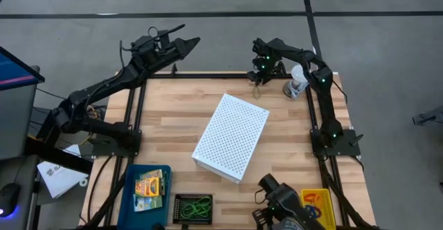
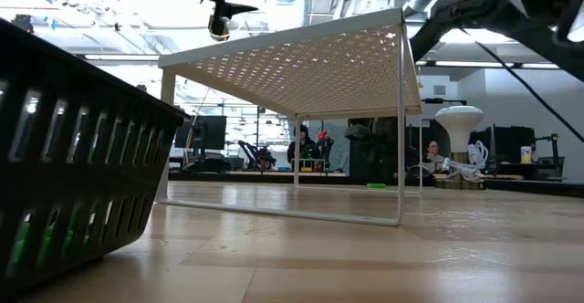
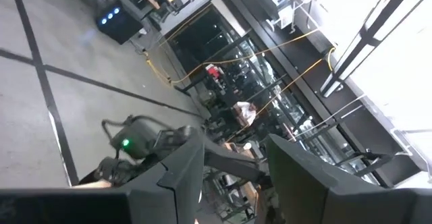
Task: Pick & Place Office Desk Supplies
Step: Put the green rubber band into the black bin
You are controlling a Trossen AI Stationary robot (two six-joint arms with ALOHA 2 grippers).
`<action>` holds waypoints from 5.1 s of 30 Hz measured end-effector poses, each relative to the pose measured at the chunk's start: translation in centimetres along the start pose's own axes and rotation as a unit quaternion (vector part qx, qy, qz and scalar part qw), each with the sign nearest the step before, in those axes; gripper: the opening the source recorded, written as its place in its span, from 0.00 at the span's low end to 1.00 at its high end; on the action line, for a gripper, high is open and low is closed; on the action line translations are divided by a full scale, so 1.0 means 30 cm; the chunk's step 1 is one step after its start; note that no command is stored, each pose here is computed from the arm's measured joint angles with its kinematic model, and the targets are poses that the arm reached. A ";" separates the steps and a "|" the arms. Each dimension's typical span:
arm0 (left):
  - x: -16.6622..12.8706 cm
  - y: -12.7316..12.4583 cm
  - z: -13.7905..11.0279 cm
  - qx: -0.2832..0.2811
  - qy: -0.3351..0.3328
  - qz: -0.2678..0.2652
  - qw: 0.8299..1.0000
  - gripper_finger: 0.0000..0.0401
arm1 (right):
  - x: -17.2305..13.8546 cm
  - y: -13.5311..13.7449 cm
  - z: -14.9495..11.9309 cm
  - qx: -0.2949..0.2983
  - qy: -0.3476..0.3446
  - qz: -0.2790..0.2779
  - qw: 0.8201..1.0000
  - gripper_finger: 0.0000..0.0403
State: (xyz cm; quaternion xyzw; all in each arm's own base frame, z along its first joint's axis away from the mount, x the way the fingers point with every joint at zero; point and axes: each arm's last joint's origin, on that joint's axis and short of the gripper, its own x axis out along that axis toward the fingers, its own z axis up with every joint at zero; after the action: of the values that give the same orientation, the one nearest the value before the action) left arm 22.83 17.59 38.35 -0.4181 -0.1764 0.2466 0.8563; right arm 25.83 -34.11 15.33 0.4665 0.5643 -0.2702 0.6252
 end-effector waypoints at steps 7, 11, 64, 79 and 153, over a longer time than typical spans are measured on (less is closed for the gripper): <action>0.000 -0.007 0.005 0.003 -0.008 -0.011 1.000 0.38 | 0.034 0.009 -0.002 0.001 0.023 -0.004 1.000 0.48; 0.000 -0.007 0.005 0.012 -0.008 -0.011 1.000 0.38 | 0.045 0.036 -0.008 -0.008 0.026 -0.007 1.000 0.48; -0.030 -0.044 0.010 0.016 0.017 -0.049 0.998 0.38 | -0.260 0.212 -0.124 -0.122 -0.142 -0.012 0.982 0.00; -0.039 0.003 -0.069 0.066 0.179 -0.020 0.982 0.38 | -0.582 0.439 -0.434 -0.119 -0.262 0.094 0.953 0.00; -0.410 -0.427 -0.866 0.115 0.335 -0.085 0.931 0.02 | -0.384 1.108 -1.292 -0.229 -0.278 0.240 0.901 0.00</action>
State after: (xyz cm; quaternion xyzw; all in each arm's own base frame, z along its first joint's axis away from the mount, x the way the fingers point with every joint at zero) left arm 29.52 -12.54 32.17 -0.3587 0.1153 0.0371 0.9256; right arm 34.47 12.08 38.41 0.3376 0.2844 -0.0937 0.8924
